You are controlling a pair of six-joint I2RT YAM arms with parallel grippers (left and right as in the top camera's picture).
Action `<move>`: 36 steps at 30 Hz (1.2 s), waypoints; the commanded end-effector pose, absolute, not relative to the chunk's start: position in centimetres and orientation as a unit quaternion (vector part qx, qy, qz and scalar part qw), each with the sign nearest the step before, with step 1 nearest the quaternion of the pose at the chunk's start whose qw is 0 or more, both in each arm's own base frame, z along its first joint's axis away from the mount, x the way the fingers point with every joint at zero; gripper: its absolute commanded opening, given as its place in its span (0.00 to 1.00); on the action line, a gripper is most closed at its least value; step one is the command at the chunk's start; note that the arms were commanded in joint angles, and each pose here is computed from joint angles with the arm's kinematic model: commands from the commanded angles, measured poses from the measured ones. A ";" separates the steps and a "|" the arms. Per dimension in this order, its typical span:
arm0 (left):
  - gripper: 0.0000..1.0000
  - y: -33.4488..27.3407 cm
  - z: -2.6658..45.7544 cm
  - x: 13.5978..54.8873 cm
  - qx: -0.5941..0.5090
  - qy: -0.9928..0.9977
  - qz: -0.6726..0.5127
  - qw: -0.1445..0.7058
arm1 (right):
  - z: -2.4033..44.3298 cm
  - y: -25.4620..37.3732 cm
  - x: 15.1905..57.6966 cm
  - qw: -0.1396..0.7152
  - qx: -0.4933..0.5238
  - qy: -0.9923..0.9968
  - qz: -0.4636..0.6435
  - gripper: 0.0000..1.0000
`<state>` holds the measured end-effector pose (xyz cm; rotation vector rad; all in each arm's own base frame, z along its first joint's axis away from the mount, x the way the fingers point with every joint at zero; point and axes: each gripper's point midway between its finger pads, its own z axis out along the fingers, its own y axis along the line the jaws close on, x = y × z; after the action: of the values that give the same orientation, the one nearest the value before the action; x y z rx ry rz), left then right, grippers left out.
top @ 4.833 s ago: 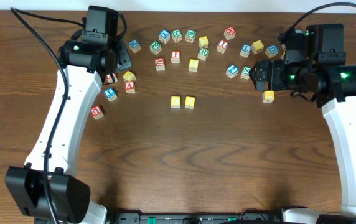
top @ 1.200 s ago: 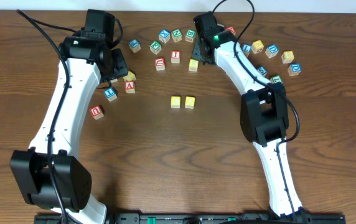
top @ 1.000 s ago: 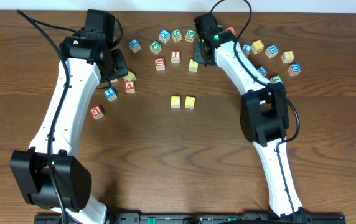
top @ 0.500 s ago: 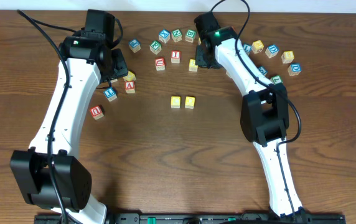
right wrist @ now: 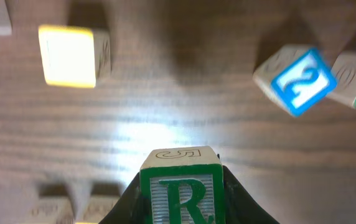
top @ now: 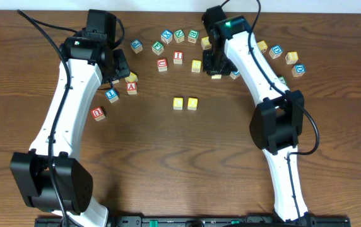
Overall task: Spell out CORL
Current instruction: 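Carry the green R block right of the O block and lower it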
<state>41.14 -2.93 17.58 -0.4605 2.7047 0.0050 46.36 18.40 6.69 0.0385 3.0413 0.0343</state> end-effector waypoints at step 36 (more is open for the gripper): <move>0.50 -2.8 17.2 41.5 -0.169 0.966 0.003 0.196 | 2.8 21.7 39.1 -0.048 -0.052 0.997 -0.024 0.30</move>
<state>41.38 -2.95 17.68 -0.4591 2.6946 0.0009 39.56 21.18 2.37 -0.1319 3.2377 -0.0707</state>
